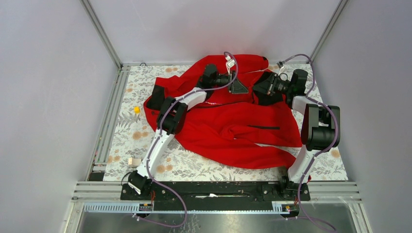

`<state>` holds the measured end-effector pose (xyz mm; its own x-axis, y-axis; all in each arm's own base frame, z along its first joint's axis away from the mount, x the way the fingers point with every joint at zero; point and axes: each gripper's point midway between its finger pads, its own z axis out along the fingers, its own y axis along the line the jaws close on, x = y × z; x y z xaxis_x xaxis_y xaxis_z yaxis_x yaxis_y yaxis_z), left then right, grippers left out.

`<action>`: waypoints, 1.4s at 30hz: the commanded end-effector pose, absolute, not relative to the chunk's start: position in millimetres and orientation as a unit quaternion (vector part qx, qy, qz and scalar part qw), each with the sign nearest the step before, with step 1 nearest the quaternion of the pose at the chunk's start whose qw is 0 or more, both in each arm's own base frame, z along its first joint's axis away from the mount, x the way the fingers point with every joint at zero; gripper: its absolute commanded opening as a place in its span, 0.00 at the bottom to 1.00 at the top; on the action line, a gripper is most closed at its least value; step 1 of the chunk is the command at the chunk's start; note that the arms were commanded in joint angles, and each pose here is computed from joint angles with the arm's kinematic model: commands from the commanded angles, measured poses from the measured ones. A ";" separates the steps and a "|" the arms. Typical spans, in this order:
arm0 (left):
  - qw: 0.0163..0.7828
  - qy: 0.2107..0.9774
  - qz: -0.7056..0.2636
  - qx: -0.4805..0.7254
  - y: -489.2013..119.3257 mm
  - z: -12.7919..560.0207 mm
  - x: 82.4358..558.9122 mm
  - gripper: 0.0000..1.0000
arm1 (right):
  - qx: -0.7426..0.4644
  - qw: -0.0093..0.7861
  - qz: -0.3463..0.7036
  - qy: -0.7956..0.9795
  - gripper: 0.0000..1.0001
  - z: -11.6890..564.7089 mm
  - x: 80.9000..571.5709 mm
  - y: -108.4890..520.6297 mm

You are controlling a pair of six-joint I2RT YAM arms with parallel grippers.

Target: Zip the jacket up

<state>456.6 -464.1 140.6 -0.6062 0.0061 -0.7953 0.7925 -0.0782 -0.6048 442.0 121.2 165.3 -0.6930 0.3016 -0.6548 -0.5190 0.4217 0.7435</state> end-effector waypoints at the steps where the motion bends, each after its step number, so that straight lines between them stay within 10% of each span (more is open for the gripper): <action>1: 0.309 0.578 -0.657 0.371 -483.4 158.0 442.6 0.46 | -0.111 0.405 0.547 0.725 0.00 193.5 436.3 126.6; 13: 0.314 0.571 -0.658 0.377 -473.0 160.7 432.5 0.48 | -0.105 0.402 0.555 0.720 0.00 194.4 438.9 127.7; 26: 0.382 0.575 -0.621 0.370 -475.8 172.1 444.5 0.72 | -0.098 0.397 0.557 0.723 0.00 191.6 439.4 127.2; 38: 0.380 0.547 -0.645 0.375 -493.9 177.6 449.0 0.44 | -0.105 0.397 0.575 0.708 0.00 198.5 435.1 130.5; 42: 0.385 0.539 -0.651 0.371 -494.6 182.5 448.0 0.50 | -0.103 0.395 0.575 0.708 0.00 196.8 435.5 130.5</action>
<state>446.6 -490.2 153.3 -0.5050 -0.0325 -0.8625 0.8610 -0.0887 -0.5008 442.5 124.6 185.2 -0.6829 0.3365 -0.6484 -0.5459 0.3547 0.7590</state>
